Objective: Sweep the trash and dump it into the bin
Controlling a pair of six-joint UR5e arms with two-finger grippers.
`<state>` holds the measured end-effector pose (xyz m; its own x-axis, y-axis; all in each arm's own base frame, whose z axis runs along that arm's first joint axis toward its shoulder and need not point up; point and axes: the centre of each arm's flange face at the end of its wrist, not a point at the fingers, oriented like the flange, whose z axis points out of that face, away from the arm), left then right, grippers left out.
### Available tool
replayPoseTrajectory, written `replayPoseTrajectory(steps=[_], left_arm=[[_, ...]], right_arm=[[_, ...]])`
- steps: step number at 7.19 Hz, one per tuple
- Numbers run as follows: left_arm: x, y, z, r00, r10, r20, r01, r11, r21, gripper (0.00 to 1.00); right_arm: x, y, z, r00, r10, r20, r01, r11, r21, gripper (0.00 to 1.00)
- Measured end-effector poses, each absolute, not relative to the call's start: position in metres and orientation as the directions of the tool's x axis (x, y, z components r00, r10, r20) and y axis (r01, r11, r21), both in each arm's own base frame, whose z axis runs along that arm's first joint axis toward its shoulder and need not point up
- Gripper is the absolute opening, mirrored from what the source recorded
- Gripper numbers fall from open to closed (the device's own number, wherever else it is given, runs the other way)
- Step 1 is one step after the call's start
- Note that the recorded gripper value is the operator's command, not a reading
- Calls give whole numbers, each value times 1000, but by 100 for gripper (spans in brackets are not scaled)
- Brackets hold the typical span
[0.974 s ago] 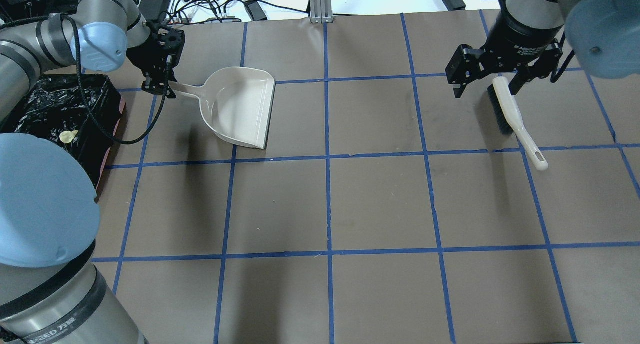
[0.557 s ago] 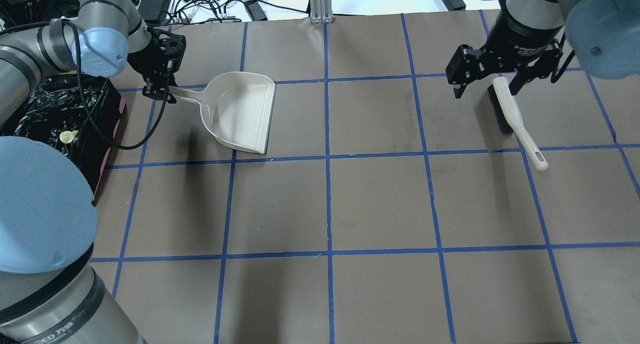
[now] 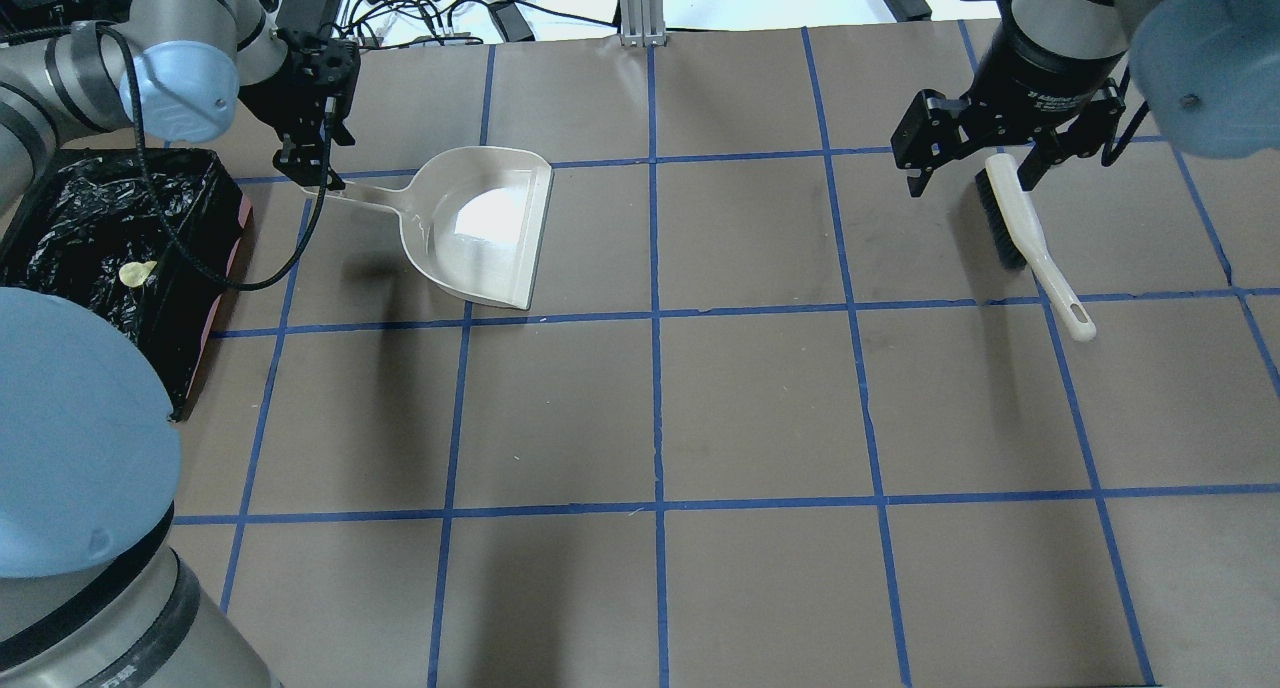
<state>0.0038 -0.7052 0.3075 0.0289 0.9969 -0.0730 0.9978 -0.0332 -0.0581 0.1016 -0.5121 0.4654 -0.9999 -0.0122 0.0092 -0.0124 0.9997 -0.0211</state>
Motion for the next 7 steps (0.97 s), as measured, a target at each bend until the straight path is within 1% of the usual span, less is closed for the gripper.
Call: replayPoseTrajectory(steps=[1,2,3,4,5,7], left_arm=[[1,-698,336,-14,996,-93,998,8,-68,69],[-5,-686,366,-97,990,-99,993,89,-78,70],[-11,-671,396,-201,975,-98,977,193,-89,77],[-17,-654,423,-299,950,-87,952,290,-99,93],[-27,-635,448,-399,914,-71,914,391,-105,100],[-62,-592,488,-595,804,-26,801,590,-100,100]], right_arm=[[101,-512,465,-1000,-12,10,-12,1000,-21,100],[101,-512,465,-1000,-12,11,-12,1000,-20,100],[101,-512,465,-1000,-13,11,-13,1000,-20,100],[101,-512,465,-1000,-13,11,-13,1000,-20,100],[101,-512,465,-1000,-13,10,-13,1000,-20,100],[101,-512,465,-1000,-12,10,-12,1000,-20,100]])
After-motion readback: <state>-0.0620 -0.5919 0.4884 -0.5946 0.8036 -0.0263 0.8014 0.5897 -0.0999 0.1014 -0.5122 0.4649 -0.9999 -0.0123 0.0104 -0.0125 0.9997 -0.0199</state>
